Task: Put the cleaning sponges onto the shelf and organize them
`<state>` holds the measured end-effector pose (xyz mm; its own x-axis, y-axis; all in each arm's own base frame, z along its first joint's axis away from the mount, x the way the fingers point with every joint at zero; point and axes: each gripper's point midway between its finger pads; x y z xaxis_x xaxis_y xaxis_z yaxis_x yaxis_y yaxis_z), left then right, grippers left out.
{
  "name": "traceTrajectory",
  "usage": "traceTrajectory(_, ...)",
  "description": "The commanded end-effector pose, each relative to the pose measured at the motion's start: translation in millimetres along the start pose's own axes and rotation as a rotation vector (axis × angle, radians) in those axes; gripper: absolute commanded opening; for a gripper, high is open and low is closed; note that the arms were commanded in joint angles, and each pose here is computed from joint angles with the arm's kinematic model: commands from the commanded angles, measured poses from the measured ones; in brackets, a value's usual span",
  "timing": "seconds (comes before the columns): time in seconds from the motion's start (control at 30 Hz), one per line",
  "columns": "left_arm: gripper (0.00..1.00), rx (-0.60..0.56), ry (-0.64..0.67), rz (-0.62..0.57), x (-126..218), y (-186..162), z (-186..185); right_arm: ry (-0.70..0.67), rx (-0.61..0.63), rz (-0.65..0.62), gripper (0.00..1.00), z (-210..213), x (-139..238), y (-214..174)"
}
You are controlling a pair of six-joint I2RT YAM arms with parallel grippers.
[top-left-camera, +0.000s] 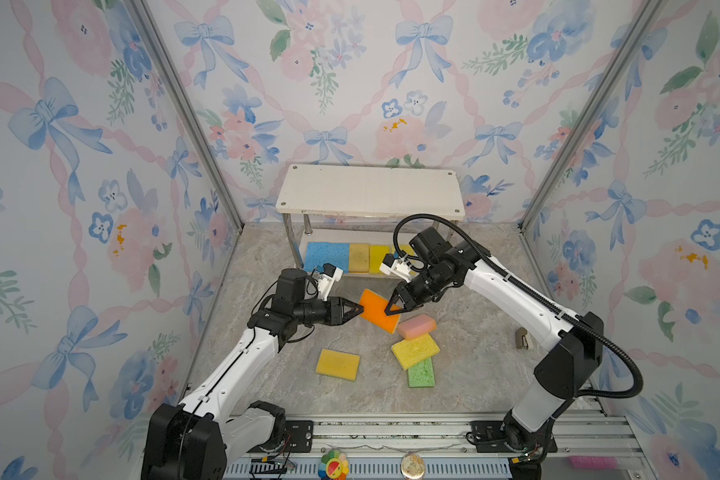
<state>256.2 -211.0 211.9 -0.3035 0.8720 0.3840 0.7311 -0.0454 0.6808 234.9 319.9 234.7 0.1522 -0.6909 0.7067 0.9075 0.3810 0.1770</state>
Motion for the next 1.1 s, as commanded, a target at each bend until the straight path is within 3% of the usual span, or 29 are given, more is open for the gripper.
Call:
traceTrajectory(0.0,0.69,-0.010,0.018,-0.086,17.6,30.1,-11.6,0.038,-0.024,-0.134,0.11,19.7,24.6,14.1)
traceTrajectory(0.1,0.89,0.024,0.124,-0.217,41.5,64.7,-9.4,0.075,-0.040,-0.288,0.11,38.3,47.5,36.8)
traceTrajectory(0.27,0.96,0.081,0.260,-0.603,128.9,136.0,-32.8,0.102,-0.025,-0.535,0.11,76.2,90.7,75.9)
traceTrajectory(0.37,0.96,0.141,0.198,-0.717,150.0,151.0,-53.6,0.207,-0.029,-0.674,0.11,112.5,115.6,101.1)
traceTrajectory(0.53,0.94,0.227,0.010,-0.875,165.1,158.7,-76.7,0.466,-0.194,-0.840,0.11,145.3,137.1,140.7)
traceTrajectory(0.6,0.93,0.243,-0.061,-0.941,171.3,160.7,-84.3,0.567,-0.261,-0.858,0.10,154.8,138.6,152.5)
traceTrajectory(0.7,0.91,0.249,-0.082,-0.938,164.6,161.8,-88.3,0.656,-0.294,-0.836,0.10,174.7,133.5,161.1)
traceTrajectory(0.97,0.87,0.232,-0.126,-0.929,149.8,173.3,-99.5,0.696,-0.280,-0.716,0.10,204.9,95.9,166.1)
traceTrajectory(1.07,0.79,0.243,-0.131,-0.939,149.6,176.9,-98.1,0.706,-0.278,-0.706,0.10,208.4,93.2,166.6)
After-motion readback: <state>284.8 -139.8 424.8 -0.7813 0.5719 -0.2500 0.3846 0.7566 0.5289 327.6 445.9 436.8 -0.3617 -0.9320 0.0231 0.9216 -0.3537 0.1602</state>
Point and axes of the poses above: each gripper's point midway between its finger pads, its own x axis back along the fingers, its own z axis along the line the jaws close on, y = z × x, and after that the axes turned 11 degrees about -x, right-handed
